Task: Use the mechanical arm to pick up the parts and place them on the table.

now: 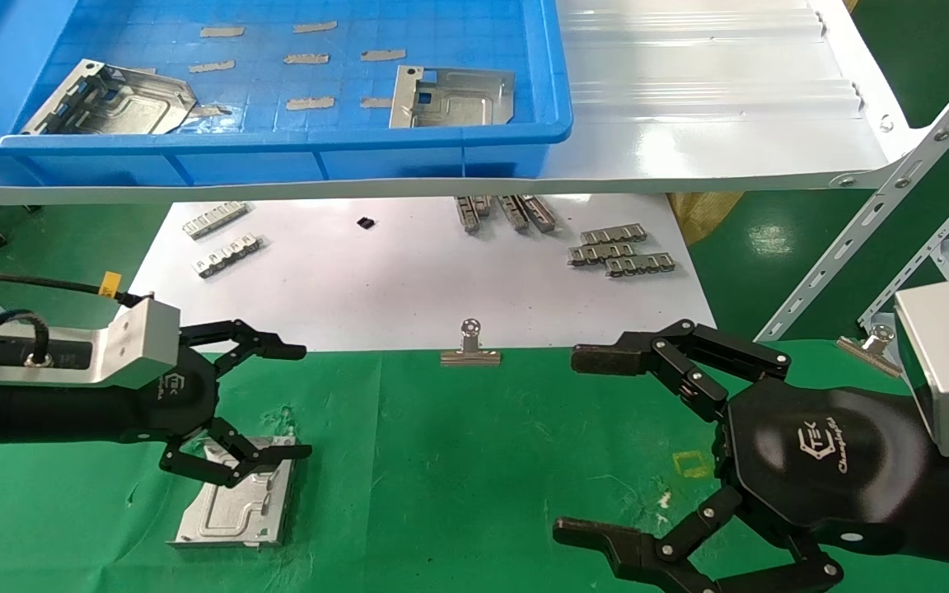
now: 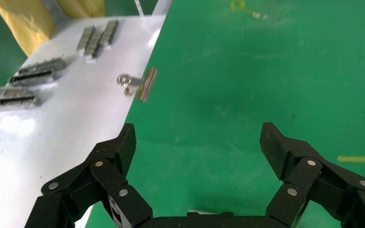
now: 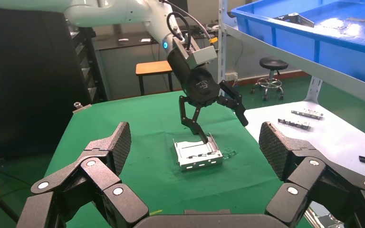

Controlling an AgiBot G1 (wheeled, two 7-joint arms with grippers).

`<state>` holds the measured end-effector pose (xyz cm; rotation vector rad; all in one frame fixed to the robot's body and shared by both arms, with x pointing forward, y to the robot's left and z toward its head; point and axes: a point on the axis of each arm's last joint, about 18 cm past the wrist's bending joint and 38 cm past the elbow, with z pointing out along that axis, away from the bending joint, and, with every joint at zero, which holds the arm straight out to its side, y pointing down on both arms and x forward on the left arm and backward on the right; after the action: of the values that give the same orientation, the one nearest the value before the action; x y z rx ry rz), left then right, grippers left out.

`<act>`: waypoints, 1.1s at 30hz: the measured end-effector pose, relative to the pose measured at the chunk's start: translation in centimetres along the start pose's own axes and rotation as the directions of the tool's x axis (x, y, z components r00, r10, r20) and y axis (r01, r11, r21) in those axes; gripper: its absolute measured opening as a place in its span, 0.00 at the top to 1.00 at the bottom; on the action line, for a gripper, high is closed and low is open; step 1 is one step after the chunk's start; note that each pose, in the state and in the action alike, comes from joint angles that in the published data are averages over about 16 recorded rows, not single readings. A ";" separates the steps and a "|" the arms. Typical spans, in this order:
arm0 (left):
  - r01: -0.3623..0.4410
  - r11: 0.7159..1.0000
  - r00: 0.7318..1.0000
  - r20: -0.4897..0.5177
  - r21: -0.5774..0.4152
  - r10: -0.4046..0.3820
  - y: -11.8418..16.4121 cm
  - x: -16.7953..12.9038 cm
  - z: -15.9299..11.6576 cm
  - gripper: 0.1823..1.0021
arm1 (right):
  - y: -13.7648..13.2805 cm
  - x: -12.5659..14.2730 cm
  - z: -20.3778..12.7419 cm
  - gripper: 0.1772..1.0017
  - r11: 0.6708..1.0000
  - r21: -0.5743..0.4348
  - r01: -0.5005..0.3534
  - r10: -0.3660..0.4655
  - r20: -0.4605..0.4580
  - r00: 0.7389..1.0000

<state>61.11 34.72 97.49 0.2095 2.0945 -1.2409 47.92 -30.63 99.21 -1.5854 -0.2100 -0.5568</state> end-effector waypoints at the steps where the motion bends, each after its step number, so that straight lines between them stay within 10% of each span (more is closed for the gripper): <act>1: 0.005 1.000 1.000 0.000 0.012 -0.005 -0.1 0.1 0.1 0.11 | 0.0 0.0 0.0 0.00 1.000 0.000 0.000 0.000 0.000 1.000; 33: 0.134 0.937 0.991 -0.049 0.322 -0.125 -6.2 6.1 -1.0 0.00 | 0.0 0.0 0.0 0.00 1.000 0.000 0.000 0.000 0.000 1.000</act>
<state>53.22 31.07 98.42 0.2390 1.9412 -1.6713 47.92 -30.63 99.21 -1.5854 -0.2101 -0.5568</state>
